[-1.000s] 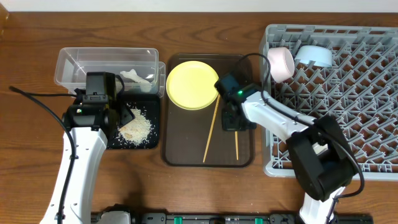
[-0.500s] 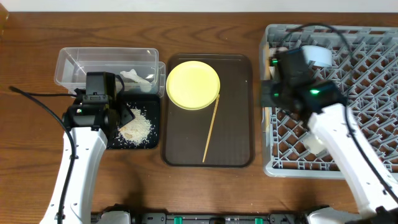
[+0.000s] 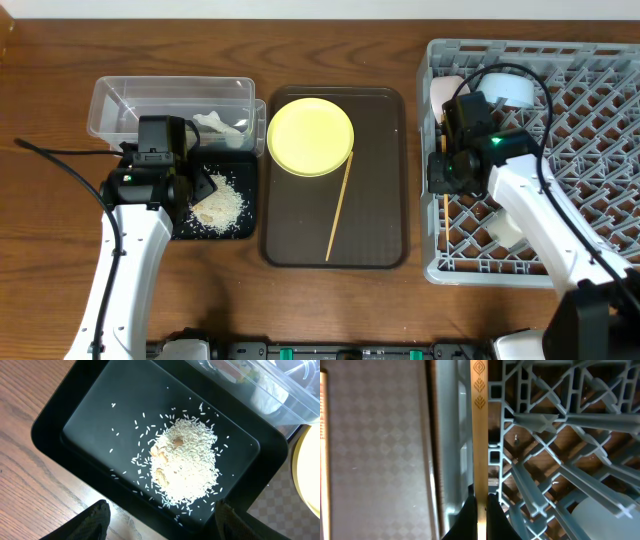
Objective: Sort waste into correct bins and load items into the dishwasher rack
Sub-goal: 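Carry the chopstick to the rack's left edge and drop it in, then reach the right gripper back and grasp the second chopstick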
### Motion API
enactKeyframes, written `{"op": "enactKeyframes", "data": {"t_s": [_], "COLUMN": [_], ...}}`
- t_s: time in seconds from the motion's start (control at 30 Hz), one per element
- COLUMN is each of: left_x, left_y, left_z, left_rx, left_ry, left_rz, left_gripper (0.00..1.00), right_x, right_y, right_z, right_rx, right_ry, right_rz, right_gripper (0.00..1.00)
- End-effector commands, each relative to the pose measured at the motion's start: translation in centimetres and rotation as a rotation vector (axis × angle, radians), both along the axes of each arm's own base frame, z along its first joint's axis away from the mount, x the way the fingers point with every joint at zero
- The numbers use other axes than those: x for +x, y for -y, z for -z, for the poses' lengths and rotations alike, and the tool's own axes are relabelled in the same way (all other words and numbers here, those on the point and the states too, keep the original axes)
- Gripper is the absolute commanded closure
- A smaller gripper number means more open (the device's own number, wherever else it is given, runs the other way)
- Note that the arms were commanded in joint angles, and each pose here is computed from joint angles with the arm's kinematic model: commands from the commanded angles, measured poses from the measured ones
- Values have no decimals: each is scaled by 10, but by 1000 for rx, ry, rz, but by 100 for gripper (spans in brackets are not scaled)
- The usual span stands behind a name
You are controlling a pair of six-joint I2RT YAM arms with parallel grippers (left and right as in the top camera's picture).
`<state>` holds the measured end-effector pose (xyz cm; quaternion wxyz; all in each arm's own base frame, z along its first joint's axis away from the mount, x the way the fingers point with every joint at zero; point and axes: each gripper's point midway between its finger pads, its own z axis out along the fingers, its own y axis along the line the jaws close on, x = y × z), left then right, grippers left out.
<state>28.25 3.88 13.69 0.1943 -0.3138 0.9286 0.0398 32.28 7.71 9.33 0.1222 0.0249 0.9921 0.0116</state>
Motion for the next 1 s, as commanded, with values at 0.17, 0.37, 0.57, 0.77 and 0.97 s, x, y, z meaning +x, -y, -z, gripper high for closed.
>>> {"op": "enactKeyframes", "data": {"t_s": [0.17, 0.37, 0.57, 0.77, 0.97], "left_x": [1, 1, 1, 1, 1], "left_y": [-2, -2, -2, -2, -2], "left_z": [-3, -3, -3, -3, -3], "left_rx": [1, 1, 1, 1, 1], "left_ry": [11, 11, 11, 11, 12], "left_rz": [-15, -15, -15, -15, -15], "left_gripper": [30, 30, 30, 30, 30], "right_x": [12, 28, 53, 50, 30], "right_y": [4, 0, -37, -96, -139], "right_z": [-1, -20, -57, -66, -41], "right_rx": [-27, -20, 129, 272, 252], "right_ry": [44, 134, 309, 347, 276], "right_rz": [-10, -57, -128, -269, -284], "right_gripper": [75, 64, 61, 60, 59]}}
